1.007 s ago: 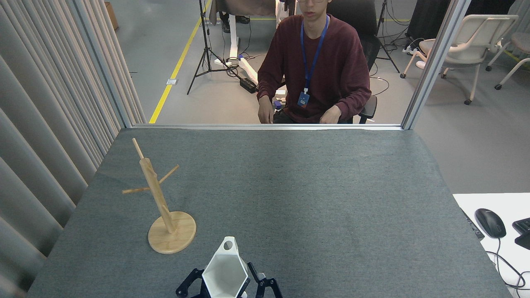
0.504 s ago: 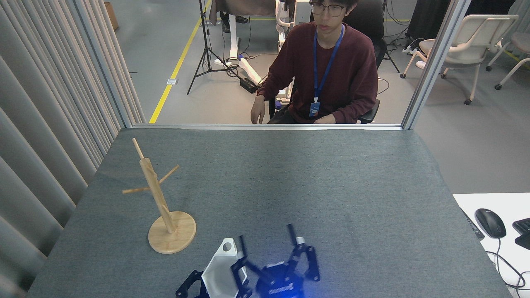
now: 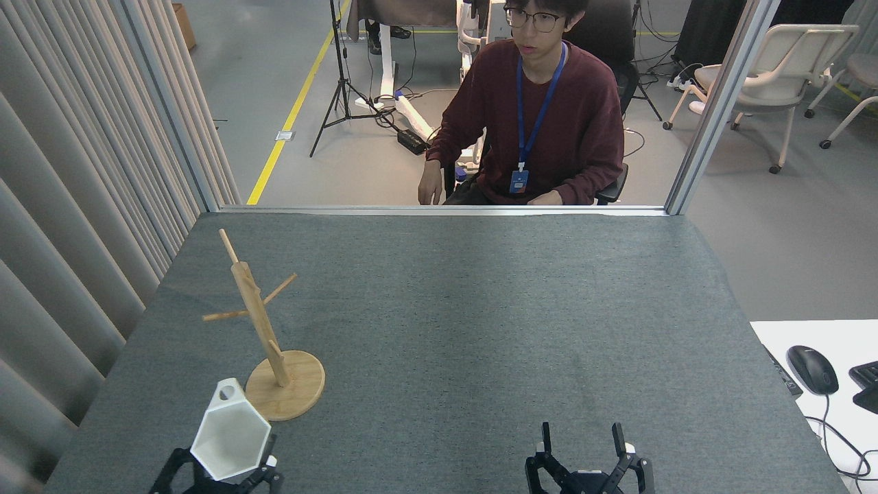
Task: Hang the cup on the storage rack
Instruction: 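Hold the cup in the left gripper and withdraw the right gripper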
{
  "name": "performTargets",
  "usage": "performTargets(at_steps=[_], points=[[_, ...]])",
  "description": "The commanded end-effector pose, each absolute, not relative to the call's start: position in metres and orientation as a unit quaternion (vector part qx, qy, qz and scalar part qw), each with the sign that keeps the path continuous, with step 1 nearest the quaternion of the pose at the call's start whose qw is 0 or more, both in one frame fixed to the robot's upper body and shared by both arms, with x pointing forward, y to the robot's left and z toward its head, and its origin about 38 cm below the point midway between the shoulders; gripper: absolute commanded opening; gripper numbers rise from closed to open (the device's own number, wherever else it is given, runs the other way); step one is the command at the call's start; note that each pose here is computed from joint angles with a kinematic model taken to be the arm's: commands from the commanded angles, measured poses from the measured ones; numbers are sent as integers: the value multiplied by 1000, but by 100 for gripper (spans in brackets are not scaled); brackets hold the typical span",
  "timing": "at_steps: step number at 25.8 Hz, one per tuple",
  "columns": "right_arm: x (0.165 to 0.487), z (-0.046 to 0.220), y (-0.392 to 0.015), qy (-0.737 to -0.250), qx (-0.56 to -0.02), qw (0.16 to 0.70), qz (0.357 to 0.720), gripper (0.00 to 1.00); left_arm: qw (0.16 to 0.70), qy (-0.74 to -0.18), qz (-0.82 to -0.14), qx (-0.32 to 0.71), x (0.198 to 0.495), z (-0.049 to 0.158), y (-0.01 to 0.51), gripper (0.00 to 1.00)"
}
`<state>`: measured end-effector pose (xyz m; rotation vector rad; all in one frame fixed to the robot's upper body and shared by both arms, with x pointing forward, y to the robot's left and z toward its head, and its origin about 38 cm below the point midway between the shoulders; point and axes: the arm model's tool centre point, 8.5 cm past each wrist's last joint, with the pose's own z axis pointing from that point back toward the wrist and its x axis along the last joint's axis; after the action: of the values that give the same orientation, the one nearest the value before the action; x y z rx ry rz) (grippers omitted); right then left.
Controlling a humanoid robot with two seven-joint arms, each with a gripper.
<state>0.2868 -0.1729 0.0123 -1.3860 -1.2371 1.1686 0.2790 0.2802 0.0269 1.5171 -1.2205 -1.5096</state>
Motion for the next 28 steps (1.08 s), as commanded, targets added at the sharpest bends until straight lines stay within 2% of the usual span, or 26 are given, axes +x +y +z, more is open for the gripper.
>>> performTargets(at_steps=[1, 4, 10, 18, 23, 28], points=[[282, 7, -173, -497, -559, 458, 480, 99, 318, -402, -592, 622, 275, 31, 313, 24], [283, 8, -172, -498, -559, 456, 481, 99, 278, -344, -606, 661, 291, 41, 323, 24], [284, 8, -173, -497, -560, 455, 482, 99, 278, -263, -613, 691, 314, 45, 353, 24], [281, 6, -174, -494, -560, 457, 484, 99, 290, -249, -599, 703, 322, 52, 369, 25], [281, 6, -175, -495, -559, 456, 484, 99, 273, -222, -613, 707, 328, 56, 369, 25], [281, 6, -174, -495, -559, 456, 484, 99, 247, -204, -617, 719, 337, 69, 367, 24]])
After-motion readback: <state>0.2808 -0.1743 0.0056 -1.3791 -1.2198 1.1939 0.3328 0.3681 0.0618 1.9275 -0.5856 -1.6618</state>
